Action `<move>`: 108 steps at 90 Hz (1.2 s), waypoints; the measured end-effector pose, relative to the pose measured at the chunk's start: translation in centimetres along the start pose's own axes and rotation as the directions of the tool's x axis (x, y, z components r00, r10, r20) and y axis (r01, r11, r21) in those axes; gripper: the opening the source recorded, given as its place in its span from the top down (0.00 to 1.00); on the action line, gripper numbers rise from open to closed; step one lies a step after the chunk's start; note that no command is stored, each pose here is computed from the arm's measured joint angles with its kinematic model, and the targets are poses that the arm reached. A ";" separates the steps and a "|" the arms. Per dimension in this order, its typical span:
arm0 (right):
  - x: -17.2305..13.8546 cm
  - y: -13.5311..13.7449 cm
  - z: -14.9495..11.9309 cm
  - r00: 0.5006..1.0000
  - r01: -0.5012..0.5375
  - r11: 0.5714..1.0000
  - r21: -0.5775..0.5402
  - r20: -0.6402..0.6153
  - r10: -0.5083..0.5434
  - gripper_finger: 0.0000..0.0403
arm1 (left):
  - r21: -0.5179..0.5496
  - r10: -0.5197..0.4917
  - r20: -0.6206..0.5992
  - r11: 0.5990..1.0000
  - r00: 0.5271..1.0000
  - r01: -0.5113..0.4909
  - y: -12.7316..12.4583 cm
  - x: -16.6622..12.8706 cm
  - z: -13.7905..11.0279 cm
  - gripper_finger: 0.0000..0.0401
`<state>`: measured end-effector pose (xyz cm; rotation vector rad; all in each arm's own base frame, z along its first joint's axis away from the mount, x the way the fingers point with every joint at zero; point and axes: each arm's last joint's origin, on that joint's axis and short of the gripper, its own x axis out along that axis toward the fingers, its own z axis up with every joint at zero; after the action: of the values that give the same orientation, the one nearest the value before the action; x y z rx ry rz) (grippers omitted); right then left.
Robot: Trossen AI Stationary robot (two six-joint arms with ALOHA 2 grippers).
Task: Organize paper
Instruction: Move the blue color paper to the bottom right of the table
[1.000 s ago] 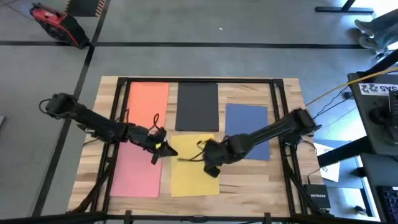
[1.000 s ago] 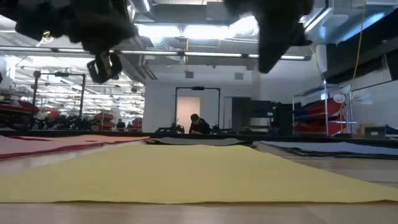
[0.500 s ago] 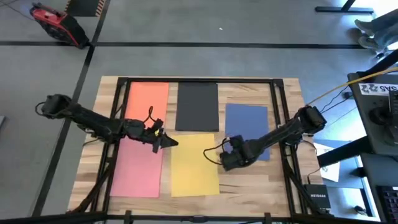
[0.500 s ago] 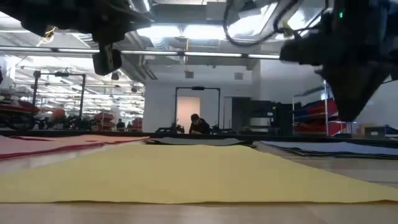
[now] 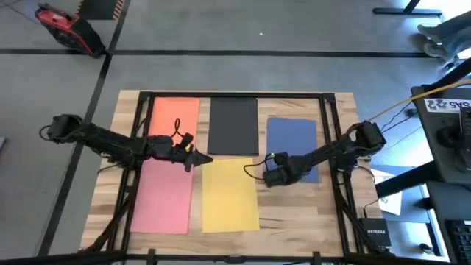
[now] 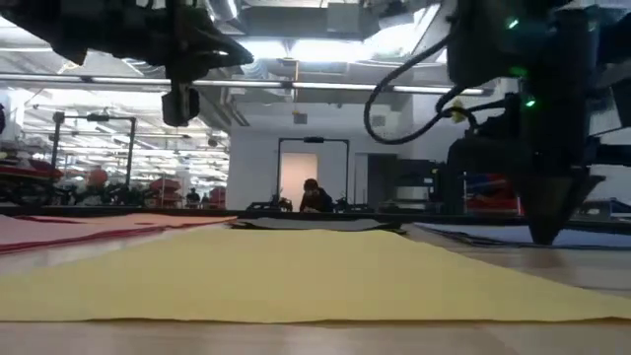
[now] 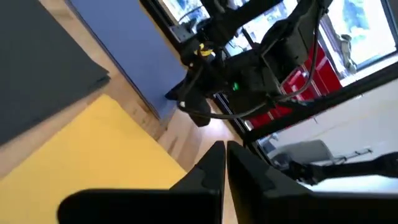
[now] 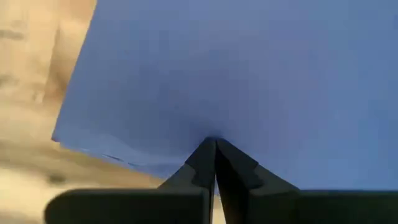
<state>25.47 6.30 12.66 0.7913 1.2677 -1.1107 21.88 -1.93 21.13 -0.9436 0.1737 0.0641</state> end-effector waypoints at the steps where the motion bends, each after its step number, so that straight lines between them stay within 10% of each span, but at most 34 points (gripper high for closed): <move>1: 0.0 0.0 0.2 1.000 0.005 1.000 -0.005 0.004 -0.005 1.00 | 0.000 0.001 0.002 1.000 1.000 -0.001 0.0 0.0 0.0 1.00; 25: 0.2 -1.3 2.9 0.993 0.100 0.985 -0.143 0.076 -0.089 1.00 | 0.021 0.017 0.026 1.000 1.000 -0.018 0.4 0.0 0.6 1.00; 59: -4.3 -5.9 3.7 0.972 -0.046 0.998 -0.032 0.229 0.053 1.00 | 0.006 0.010 0.023 1.000 1.000 -0.010 0.4 0.0 0.6 1.00; 84: -0.2 -6.9 4.7 0.953 -0.155 0.988 0.008 0.266 0.147 1.00 | -0.005 0.030 0.043 1.000 0.999 -0.030 0.8 0.0 1.1 1.00; 108: 2.3 -9.4 3.6 0.979 -0.065 0.979 0.192 0.204 0.025 1.00 | 0.001 0.050 0.067 0.999 0.996 -0.050 1.2 0.0 1.6 1.00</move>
<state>17.62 -0.42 12.08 0.8287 0.9758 -1.2598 21.94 0.10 21.12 -0.9335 0.1352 0.1417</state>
